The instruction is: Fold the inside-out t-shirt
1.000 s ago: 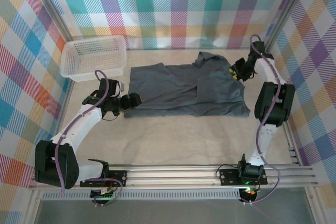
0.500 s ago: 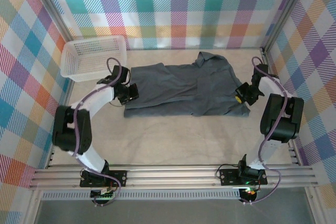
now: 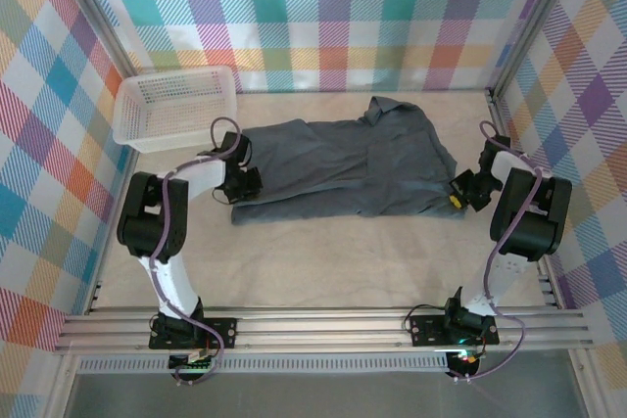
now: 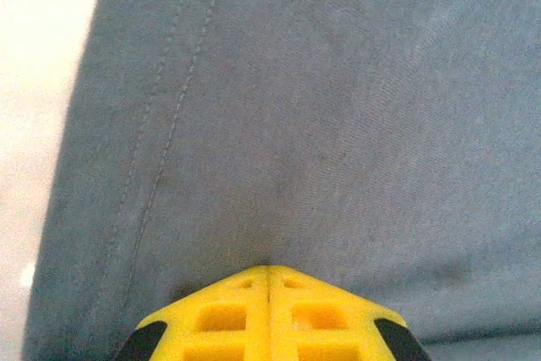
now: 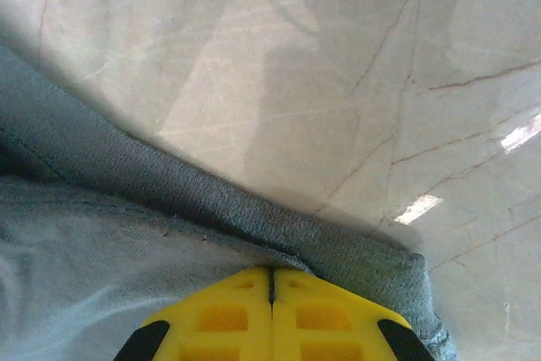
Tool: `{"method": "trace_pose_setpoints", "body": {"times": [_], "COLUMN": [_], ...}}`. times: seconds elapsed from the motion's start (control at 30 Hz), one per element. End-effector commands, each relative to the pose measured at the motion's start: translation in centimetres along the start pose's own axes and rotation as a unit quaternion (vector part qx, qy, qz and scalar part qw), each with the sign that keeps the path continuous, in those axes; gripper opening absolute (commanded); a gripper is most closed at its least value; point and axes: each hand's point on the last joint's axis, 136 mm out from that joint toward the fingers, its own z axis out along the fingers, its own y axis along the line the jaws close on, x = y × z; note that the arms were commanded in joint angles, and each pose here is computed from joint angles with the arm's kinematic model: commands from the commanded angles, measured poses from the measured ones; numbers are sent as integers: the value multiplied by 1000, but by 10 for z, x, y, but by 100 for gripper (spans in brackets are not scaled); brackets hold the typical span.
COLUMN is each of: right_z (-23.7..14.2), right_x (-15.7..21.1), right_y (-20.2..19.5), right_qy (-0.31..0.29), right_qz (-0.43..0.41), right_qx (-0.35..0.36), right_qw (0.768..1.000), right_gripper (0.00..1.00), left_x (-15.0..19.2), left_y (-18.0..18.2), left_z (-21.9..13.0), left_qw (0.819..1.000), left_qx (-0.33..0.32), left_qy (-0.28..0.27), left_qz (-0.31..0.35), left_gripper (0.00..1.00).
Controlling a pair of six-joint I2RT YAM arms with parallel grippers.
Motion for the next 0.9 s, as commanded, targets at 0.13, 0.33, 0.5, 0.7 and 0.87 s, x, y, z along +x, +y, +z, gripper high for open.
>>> {"method": "trace_pose_setpoints", "body": {"times": [0.13, 0.33, 0.5, 0.7, 0.87], "right_z": [2, -17, -87, -102, -64], "right_x": [92, 126, 87, 8, -42], "right_y": [-92, -106, 11, 95, 142], "right_qy": [55, 40, -65, -191, -186], "right_qz": [45, 81, -119, -333, -415], "right_qx": [94, 70, -161, 5, 80], "right_qw": [993, 993, 978, 923, 887], "right_gripper": [1, 4, 41, 53, 53], "left_x": [120, 117, 67, -2, -31], "left_y": [62, 47, 21, -11, -33], "left_z": [-19, -51, -92, -109, -121], "left_qw": [994, 998, 999, 990, 980], "left_qx": [-45, -18, 3, 4, 26], "left_qy": [100, 53, -37, -128, -161], "left_qz": [-30, -23, 10, 65, 113], "left_gripper": [0, 2, 46, 51, 60]}}
